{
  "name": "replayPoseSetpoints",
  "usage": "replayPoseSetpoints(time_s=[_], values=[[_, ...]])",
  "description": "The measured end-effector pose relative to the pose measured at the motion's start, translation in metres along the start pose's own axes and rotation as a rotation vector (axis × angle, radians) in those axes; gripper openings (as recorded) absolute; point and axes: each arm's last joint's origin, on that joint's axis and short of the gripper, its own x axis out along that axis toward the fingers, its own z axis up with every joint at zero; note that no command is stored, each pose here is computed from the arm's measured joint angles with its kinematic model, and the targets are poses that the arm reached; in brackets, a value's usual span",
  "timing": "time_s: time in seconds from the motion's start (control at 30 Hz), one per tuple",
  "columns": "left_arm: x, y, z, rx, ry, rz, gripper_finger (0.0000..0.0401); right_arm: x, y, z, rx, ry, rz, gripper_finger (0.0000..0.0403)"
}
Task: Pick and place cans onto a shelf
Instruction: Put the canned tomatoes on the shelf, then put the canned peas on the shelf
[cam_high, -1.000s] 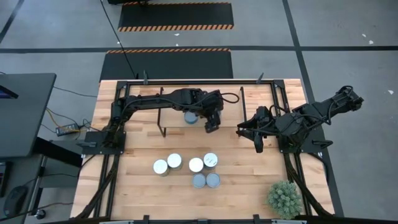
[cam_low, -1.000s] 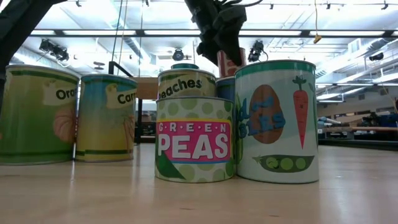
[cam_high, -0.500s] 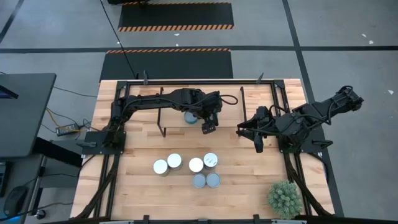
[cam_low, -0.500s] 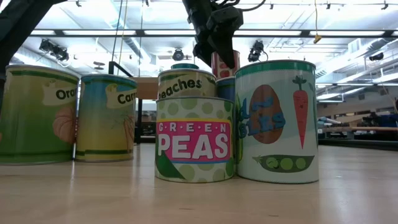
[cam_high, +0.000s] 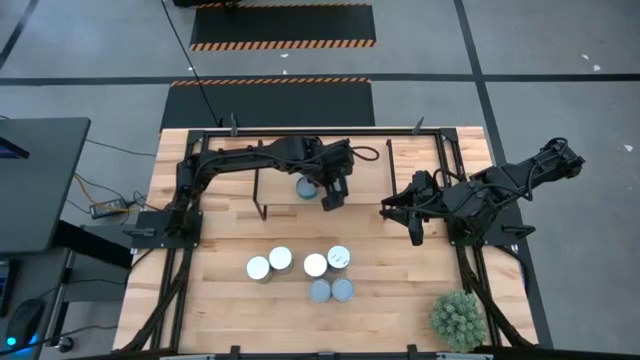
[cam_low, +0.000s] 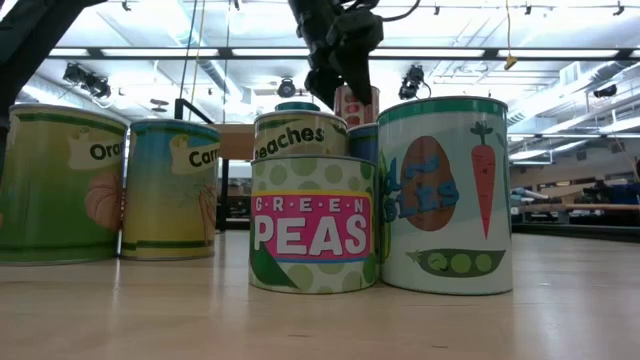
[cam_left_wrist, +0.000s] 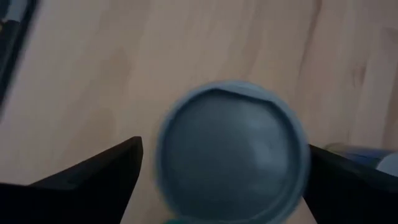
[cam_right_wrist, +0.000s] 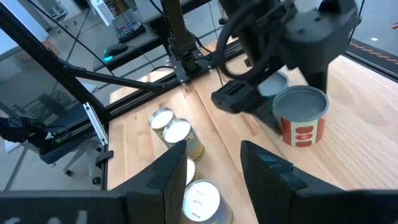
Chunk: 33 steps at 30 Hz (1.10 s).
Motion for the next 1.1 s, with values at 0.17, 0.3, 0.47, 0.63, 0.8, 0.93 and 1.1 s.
replayPoseSetpoints(time_s=[0.17, 0.3, 0.47, 0.63, 0.8, 0.93, 1.1], values=[[-0.015, 0.002, 0.002, 0.02, -0.041, 0.03, 0.0399, 0.0, 0.0, 0.0, 0.0, 0.0, 0.0, 0.0158], [-0.022, 0.002, 0.004, 0.02, -0.081, 0.028, 0.04, 0.0, 0.001, 0.002, 0.011, -0.015, 0.011, 0.0158], [-0.036, 0.002, 0.006, 0.015, -0.133, 0.009, 0.04, 0.0, 0.003, 0.004, 0.025, -0.034, 0.026, 0.0158], [-0.052, 0.004, 0.011, -0.028, -0.22, 0.033, 0.04, 0.0, 0.004, 0.005, 0.037, -0.05, 0.039, 0.0158], [-0.053, 0.005, 0.011, -0.126, -0.231, 0.062, 0.04, 0.0, 0.005, 0.008, 0.05, -0.07, 0.053, 0.0158], [-0.053, 0.003, 0.009, -0.136, -0.207, -0.015, 0.04, 0.0, 0.006, 0.008, 0.054, -0.075, 0.057, 0.0158], [-0.053, 0.0, 0.009, -0.192, -0.196, -0.074, 0.04, -0.001, 0.006, 0.008, 0.056, -0.077, 0.059, 0.0158]])
